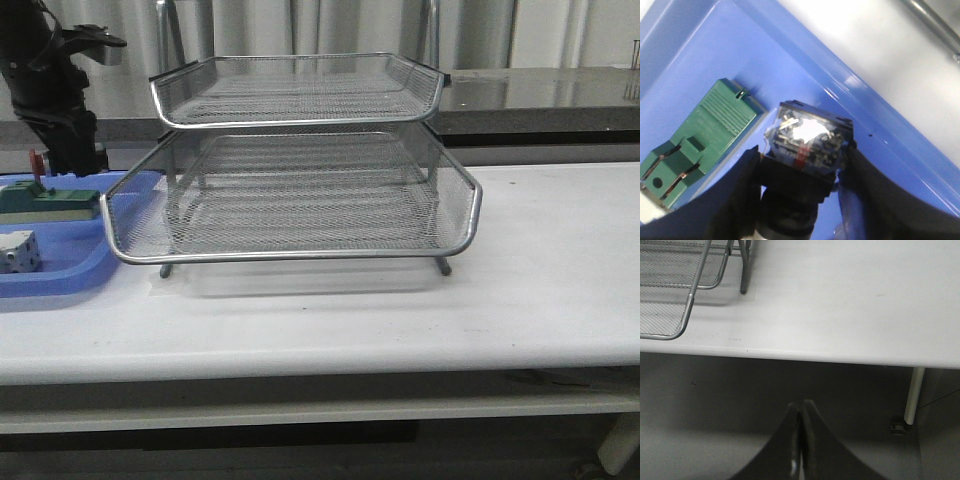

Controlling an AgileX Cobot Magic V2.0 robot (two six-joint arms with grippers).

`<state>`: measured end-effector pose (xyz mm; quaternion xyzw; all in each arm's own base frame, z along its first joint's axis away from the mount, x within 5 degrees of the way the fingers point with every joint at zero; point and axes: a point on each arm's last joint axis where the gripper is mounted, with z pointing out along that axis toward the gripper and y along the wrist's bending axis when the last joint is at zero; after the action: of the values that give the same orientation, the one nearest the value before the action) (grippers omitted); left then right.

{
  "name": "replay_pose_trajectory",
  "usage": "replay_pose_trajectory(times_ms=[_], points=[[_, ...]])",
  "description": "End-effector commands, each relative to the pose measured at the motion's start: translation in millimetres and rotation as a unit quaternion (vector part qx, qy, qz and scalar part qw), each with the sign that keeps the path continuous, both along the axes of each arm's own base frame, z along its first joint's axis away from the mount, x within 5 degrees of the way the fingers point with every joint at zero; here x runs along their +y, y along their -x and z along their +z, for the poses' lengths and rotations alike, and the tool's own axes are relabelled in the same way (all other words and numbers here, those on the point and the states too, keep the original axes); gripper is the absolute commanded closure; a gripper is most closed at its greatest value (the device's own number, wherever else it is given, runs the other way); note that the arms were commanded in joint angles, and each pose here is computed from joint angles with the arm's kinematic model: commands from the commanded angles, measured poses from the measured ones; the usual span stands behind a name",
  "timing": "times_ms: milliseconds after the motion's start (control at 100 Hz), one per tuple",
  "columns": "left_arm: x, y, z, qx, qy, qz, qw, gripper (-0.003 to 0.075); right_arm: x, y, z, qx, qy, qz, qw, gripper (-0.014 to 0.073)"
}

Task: Place button on rack with both arms
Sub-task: 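Grasp and lift the red-capped button with the left gripper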

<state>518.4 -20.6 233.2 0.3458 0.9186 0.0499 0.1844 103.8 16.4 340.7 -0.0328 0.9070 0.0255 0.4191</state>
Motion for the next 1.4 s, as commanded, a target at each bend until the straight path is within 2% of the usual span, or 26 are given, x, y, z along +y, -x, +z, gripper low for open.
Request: replay_pose_trajectory(times_ms=[0, 260, 410, 690, 960, 1170, 1390], points=[[-3, 16, 60, -0.049, 0.021, 0.017, 0.998, 0.0734, -1, -3, 12, -0.041, 0.001, -0.001, 0.999, 0.0663], [-6, 31, 97, -0.083, 0.041, 0.048, 0.994, 0.0734, -1, -3, 12, -0.041, 0.001, -0.001, 0.999, 0.0663], [-13, 45, 122, -0.103, 0.045, 0.046, 0.993, 0.0734, -1, -3, 12, -0.041, 0.001, -0.001, 0.999, 0.0663], [-23, 88, 154, -0.105, 0.038, 0.035, 0.993, 0.0734, -1, -3, 12, -0.041, 0.001, -0.001, 0.999, 0.0663], [-27, 145, 182, -0.108, 0.046, 0.031, 0.993, 0.0734, -1, -3, 12, -0.041, 0.001, -0.001, 0.999, 0.0663], [-40, 189, 192, -0.104, 0.057, 0.005, 0.993, 0.0734, -1, -3, 12, -0.041, 0.001, -0.001, 0.999, 0.0663], [-72, 218, 188, -0.083, 0.081, -0.050, 0.992, 0.0734, -1, -3, 12, -0.041, 0.001, -0.001, 0.999, 0.0663]])
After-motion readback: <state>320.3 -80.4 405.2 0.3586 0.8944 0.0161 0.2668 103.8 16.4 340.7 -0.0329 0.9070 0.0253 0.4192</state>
